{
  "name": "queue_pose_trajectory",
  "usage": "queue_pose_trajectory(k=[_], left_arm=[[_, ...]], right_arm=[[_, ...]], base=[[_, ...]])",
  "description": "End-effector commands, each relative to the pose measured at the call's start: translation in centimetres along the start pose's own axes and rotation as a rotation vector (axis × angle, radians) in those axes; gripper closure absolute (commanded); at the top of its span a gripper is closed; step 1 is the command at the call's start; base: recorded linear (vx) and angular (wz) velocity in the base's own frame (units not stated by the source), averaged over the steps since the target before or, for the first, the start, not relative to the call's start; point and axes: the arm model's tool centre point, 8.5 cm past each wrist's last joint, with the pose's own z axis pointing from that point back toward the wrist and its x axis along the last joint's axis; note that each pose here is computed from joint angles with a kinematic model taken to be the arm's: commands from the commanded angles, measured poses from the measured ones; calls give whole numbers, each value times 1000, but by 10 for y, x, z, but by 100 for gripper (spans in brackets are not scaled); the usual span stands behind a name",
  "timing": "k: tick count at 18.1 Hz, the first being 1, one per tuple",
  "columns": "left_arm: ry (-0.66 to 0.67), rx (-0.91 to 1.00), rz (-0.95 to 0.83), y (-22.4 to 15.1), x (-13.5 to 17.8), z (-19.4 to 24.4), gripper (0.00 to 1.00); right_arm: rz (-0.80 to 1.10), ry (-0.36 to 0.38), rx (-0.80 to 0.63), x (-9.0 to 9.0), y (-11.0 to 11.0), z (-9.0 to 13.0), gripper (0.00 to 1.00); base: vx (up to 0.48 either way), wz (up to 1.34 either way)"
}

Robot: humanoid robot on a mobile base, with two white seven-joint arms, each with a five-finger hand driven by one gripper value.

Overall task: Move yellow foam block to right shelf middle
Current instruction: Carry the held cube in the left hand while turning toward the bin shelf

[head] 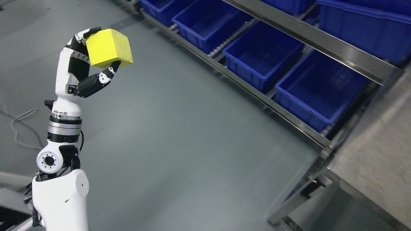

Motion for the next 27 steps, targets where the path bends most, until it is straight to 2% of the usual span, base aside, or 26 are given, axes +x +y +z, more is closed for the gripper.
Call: queue_pose_trajectory(k=[1,12,20,27], left_arm=[[-13,25,-37,17,9,2,96],[-24,25,-38,18,11,-3,96],[-20,23,-35,17,10,-3,96],[-20,22,-34,16,9,-3,96]], right_arm=[[8,-16,-18,5,-11,-1,0],[8,-16,-16,5,-11,-1,0],[10,-16,-18,5,-11,-1,0],[8,-15,-16,5,-11,-1,0]], base=[[35,1128],[81,720],[154,271],[282,-120]])
